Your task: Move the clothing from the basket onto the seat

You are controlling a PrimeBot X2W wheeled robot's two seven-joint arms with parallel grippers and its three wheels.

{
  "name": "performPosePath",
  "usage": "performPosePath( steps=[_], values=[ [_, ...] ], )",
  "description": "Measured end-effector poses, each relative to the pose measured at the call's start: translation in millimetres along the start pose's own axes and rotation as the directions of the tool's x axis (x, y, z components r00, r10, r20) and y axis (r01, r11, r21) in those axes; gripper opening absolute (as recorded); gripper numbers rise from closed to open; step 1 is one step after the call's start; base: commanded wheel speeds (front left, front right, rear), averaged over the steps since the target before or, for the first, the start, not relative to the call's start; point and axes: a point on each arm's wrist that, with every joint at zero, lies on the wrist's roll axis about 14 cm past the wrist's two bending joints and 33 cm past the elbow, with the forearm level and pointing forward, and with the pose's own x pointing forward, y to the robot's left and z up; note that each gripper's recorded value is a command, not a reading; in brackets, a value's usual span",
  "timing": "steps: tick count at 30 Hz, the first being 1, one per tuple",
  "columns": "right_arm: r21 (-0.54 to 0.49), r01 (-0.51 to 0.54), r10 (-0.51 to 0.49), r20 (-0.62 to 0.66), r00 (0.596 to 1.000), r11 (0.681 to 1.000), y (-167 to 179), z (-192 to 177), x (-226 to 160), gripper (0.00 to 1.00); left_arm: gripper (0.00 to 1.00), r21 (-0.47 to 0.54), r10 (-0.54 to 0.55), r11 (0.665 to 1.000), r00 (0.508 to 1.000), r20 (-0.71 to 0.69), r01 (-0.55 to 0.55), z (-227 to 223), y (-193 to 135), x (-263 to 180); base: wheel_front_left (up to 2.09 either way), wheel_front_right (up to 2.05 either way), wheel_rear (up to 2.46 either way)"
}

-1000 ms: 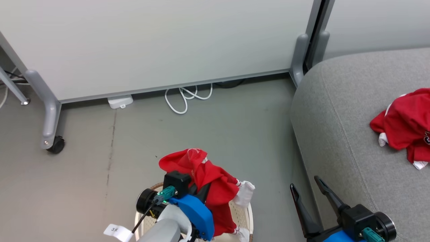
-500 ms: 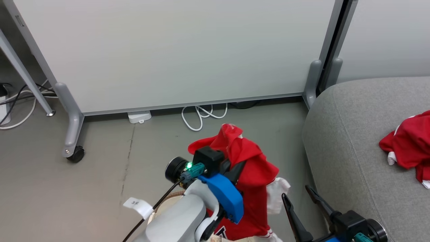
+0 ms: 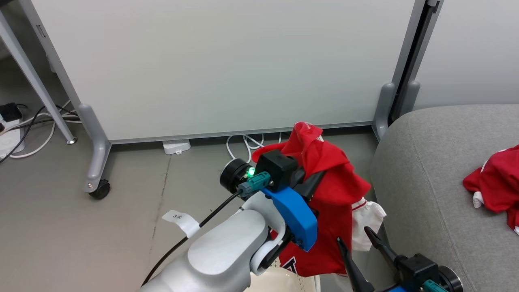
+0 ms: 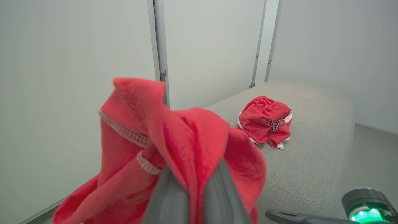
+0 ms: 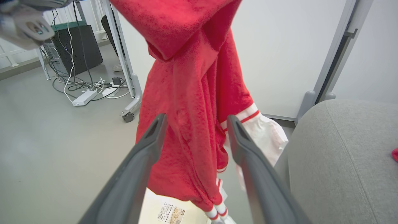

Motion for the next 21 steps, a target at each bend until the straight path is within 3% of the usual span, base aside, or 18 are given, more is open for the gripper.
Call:
performPosePath(
  steps=[21],
  values=[
    [0.0, -0.02, 0.02, -0.001, 1.0, 1.0, 6.4, 2.1, 1.7, 1.0, 0.0, -0.007, -0.055, 0.998, 0.998, 0.014, 0.055, 9.1, -26.0, 3.5, 0.0, 0.0, 0.0]
  ],
)
